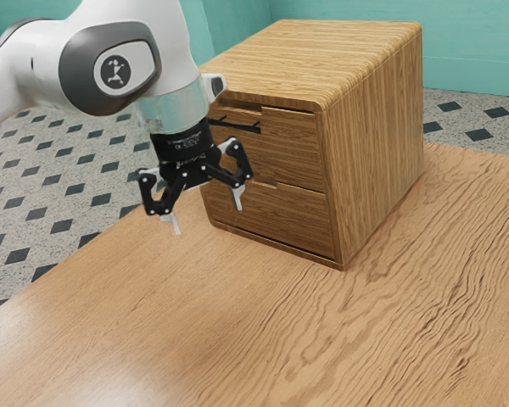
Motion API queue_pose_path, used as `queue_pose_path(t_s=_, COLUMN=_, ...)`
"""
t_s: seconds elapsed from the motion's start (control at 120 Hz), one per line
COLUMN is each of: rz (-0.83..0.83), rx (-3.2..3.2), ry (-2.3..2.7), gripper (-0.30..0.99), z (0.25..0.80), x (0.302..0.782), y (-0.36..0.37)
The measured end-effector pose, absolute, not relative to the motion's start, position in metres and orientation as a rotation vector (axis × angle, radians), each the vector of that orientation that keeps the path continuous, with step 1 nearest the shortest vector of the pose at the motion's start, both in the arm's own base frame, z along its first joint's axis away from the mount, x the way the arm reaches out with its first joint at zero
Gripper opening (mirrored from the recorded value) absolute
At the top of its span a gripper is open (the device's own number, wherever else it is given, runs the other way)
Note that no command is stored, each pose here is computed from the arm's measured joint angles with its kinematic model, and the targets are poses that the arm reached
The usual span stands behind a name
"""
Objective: Pull the drawer handle with one arm to open the drawer
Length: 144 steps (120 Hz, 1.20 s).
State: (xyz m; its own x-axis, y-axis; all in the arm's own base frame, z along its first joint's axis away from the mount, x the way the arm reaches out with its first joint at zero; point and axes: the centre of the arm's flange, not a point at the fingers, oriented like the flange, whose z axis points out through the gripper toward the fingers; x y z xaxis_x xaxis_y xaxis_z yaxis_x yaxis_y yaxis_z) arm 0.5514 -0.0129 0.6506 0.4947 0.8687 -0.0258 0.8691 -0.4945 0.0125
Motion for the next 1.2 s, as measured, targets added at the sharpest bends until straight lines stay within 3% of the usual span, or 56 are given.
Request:
queue_pose_path(t_s=0.517, rz=0.101, rx=2.333, ry=2.022, gripper=0.69, z=0.674, x=0.549, y=-0.02)
queue_pose_path(t_s=1.2, rz=0.409, rx=1.999, ry=2.091, gripper=0.69, z=0.714, x=0.571, y=0.01)
